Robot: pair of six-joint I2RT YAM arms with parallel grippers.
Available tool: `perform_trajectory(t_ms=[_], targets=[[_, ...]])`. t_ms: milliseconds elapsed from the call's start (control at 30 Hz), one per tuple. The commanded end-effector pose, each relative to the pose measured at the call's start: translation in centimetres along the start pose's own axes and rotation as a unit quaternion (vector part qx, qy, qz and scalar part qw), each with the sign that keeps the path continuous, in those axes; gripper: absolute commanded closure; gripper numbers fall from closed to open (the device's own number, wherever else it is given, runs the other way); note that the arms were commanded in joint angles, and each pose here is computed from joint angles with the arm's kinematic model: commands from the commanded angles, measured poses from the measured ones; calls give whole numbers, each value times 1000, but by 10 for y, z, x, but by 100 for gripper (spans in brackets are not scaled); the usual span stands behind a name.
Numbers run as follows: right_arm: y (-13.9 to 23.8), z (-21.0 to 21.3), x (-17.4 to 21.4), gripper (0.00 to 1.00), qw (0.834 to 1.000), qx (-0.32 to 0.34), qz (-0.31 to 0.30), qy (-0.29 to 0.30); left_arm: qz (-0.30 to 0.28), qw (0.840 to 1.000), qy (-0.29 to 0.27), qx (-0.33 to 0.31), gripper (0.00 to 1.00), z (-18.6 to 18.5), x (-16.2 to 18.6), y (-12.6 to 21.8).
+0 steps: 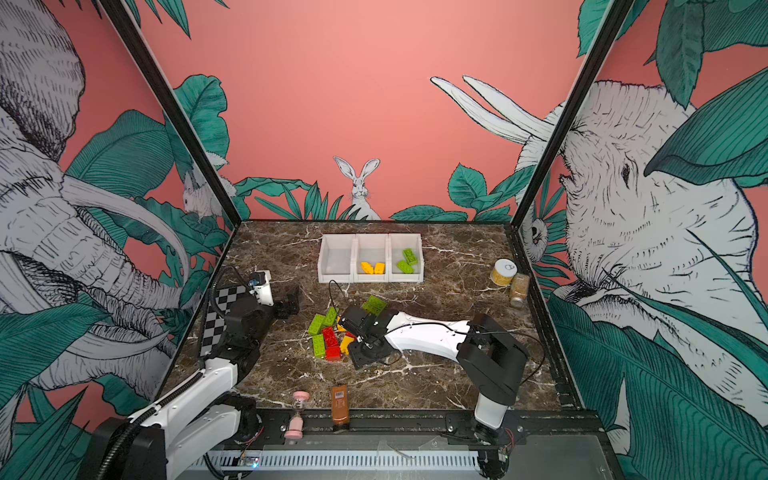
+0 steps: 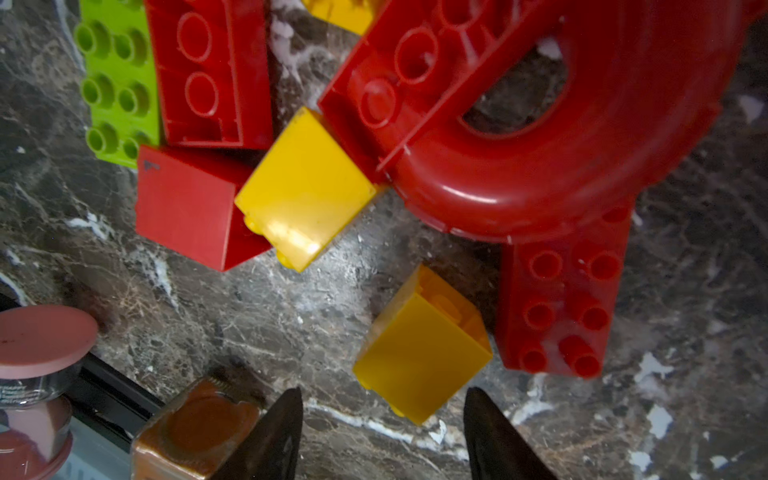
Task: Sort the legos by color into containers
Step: 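Move the right gripper back to the pile and grasp a yellow brick, then carry the yellow brick to the middle compartment and release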
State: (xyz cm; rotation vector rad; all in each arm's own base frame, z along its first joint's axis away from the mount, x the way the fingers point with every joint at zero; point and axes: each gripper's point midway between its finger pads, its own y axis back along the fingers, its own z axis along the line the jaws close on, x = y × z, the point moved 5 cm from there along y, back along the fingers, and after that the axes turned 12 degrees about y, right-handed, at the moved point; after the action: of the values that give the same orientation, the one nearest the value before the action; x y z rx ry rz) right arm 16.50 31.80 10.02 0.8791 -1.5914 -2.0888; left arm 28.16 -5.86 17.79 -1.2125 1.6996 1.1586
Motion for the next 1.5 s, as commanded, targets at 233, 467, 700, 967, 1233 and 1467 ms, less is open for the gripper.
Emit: perform_trajectory(t_ms=[233,467,700,967,1233,1467], targets=[[-9,-3,-6,42,999,36,22,32,-6,1000,-1,5,2,-2,0,1],[-14,-8,-8,47,997,61,32,46,-7,1000,-1,4,2,-2,0,1],[-17,-6,-11,55,997,52,23,43,-7,1000,-2,3,2,-2,0,1],[8,-3,-19,63,997,39,-49,36,-7,1000,-1,5,2,-2,-1,2],[49,-28,-45,66,990,84,-105,42,-12,1000,-4,3,2,-2,-3,4],[82,-65,-102,68,972,129,-195,34,-13,1000,-5,3,2,-2,-3,4]])
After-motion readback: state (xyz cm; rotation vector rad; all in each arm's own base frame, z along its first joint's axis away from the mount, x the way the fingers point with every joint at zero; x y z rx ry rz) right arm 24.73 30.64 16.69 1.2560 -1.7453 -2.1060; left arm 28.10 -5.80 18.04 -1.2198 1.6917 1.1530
